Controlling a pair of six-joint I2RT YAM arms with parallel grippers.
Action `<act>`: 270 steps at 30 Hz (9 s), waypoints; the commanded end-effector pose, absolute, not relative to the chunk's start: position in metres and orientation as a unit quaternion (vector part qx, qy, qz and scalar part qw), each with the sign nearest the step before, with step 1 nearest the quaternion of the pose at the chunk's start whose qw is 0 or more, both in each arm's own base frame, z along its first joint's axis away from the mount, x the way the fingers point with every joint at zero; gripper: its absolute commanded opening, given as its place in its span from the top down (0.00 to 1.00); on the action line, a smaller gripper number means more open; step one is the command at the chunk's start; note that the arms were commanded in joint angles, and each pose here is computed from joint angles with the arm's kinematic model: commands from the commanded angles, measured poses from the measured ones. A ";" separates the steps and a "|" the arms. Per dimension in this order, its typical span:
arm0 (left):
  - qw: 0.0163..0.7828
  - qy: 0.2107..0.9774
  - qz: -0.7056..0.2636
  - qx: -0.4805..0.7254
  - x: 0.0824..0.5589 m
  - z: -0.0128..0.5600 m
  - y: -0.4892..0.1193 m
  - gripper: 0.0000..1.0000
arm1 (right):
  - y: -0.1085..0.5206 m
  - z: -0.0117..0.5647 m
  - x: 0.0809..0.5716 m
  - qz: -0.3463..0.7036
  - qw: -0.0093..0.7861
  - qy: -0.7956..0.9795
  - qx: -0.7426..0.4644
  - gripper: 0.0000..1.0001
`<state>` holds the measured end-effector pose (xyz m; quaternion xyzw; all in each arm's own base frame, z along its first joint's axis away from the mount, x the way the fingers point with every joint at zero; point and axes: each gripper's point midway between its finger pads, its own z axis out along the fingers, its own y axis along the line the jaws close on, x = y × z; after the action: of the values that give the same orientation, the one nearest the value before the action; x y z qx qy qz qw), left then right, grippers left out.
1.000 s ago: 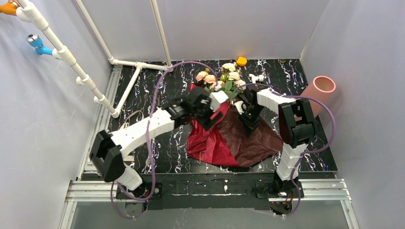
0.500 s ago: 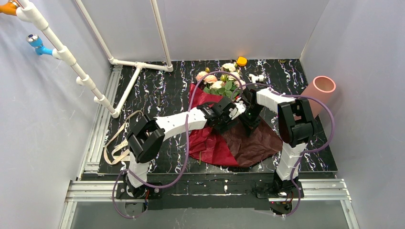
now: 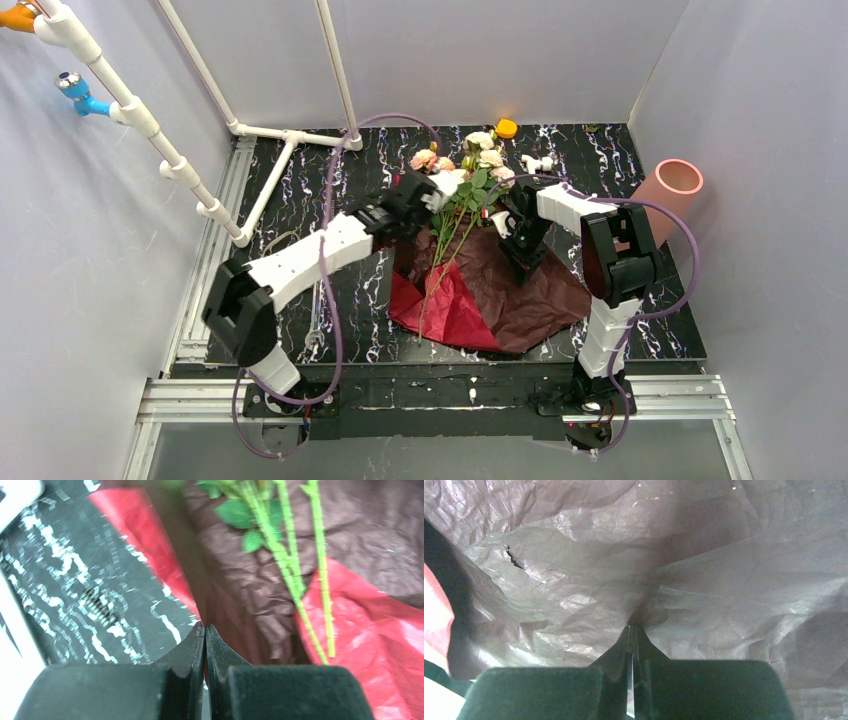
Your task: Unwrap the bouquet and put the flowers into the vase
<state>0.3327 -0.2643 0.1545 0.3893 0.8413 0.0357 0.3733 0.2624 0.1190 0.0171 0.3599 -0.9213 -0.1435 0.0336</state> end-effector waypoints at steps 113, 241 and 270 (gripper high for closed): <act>0.285 0.679 -0.328 0.591 0.256 0.144 -0.288 0.04 | 0.224 0.040 0.326 -0.173 -0.043 -0.890 0.420 0.50; 0.201 0.563 -0.326 0.732 0.108 0.144 -0.212 0.23 | 0.241 0.086 0.334 -0.292 -0.102 -0.870 0.384 0.59; 0.394 0.864 -0.112 0.293 0.304 0.183 -0.183 0.02 | 0.243 0.081 0.409 -0.083 -0.169 -0.947 0.259 0.59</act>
<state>0.3044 -0.1945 0.1734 0.3195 0.8533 -0.1296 0.3911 0.3914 0.2461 0.0931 0.3043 -0.9290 -0.1352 -0.1612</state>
